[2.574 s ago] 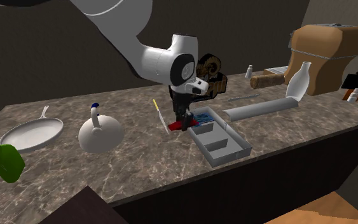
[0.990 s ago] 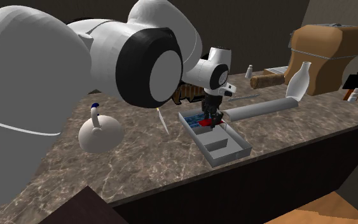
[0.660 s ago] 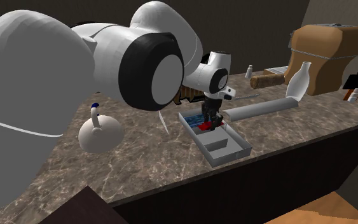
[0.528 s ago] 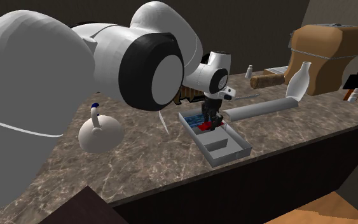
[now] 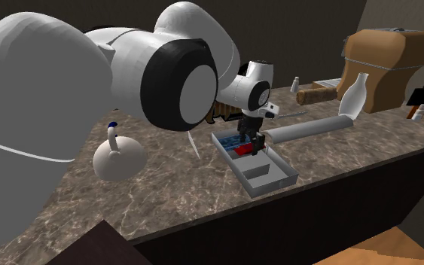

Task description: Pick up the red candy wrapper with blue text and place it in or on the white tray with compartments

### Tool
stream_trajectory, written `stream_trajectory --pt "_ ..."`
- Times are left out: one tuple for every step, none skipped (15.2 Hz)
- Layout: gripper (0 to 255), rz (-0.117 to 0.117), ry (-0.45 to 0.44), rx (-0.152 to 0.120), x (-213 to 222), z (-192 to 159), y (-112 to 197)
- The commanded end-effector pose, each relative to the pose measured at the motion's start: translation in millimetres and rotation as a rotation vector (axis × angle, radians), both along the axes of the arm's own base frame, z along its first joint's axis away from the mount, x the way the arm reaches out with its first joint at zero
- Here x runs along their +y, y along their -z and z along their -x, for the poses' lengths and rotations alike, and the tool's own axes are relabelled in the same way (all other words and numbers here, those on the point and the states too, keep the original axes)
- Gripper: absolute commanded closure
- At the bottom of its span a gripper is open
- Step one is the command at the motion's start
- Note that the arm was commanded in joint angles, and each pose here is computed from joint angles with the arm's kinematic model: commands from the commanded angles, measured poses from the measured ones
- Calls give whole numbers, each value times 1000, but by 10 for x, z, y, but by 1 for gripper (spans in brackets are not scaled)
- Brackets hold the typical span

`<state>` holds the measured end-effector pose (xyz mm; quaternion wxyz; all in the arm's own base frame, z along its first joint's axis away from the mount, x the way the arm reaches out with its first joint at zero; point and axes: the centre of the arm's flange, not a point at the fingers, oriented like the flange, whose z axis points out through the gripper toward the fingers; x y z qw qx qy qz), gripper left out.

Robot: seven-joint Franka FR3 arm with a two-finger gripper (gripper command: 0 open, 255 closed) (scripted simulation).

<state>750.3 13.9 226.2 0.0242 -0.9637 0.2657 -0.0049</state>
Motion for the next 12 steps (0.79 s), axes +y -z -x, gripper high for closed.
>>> stream_trajectory --pt "0 0 0 0 -6 3 -132" --pt "0 0 0 0 -12 6 -264" --pt "0 0 0 0 -17 9 -396" --pt "0 0 0 0 -22 11 -499" --pt "0 0 0 0 -22 11 -499" --pt "0 0 0 0 -22 12 -499" --pt "0 0 0 0 -22 11 -499" --pt "0 0 0 0 -22 11 -499" --pt "0 0 0 0 -22 11 -499" --pt "0 0 0 0 -22 11 -499" --pt "0 0 0 0 -22 11 -499" --pt "0 0 0 0 -22 11 -499"
